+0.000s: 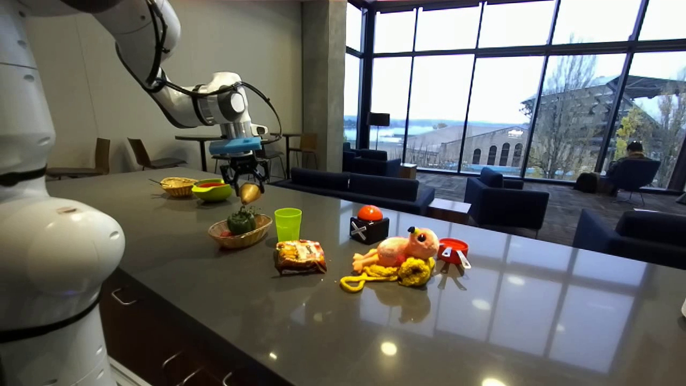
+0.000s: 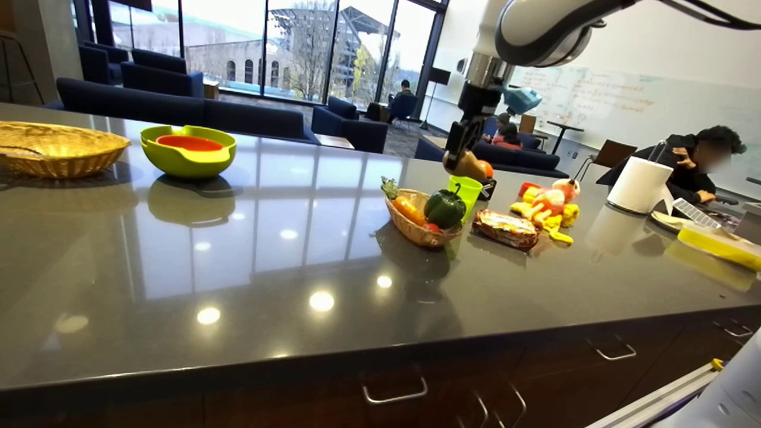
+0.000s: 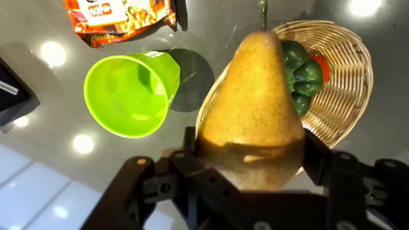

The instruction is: Put the pear inside the bowl

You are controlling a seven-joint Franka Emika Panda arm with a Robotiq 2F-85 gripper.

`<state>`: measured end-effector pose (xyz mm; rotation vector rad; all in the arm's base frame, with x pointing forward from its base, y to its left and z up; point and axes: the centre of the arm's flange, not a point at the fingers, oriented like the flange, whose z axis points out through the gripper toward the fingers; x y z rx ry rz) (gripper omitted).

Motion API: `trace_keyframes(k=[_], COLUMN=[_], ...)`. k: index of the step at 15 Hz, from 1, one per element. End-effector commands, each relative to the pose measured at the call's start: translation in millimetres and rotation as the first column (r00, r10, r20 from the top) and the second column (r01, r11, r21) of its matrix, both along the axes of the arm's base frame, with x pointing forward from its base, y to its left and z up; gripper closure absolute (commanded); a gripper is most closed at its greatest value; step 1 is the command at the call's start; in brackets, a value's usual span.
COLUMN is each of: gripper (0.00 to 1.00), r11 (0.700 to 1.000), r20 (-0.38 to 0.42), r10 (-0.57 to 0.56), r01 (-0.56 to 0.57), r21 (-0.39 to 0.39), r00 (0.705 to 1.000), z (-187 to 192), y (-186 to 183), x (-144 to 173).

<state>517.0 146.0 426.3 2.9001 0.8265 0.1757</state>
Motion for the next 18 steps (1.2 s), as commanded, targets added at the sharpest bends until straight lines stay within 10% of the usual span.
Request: trace_keyframes(k=[1, 18], gripper=[0.47, 0.47], r11=[1.000, 0.940], r20=[-0.021, -0.034], r10=[0.010, -0.338], r01=[-0.010, 0.339], r21=[0.001, 0.039], r00=[1.000, 0.941], z=[8, -3], y=[20, 56], x=[17, 64])
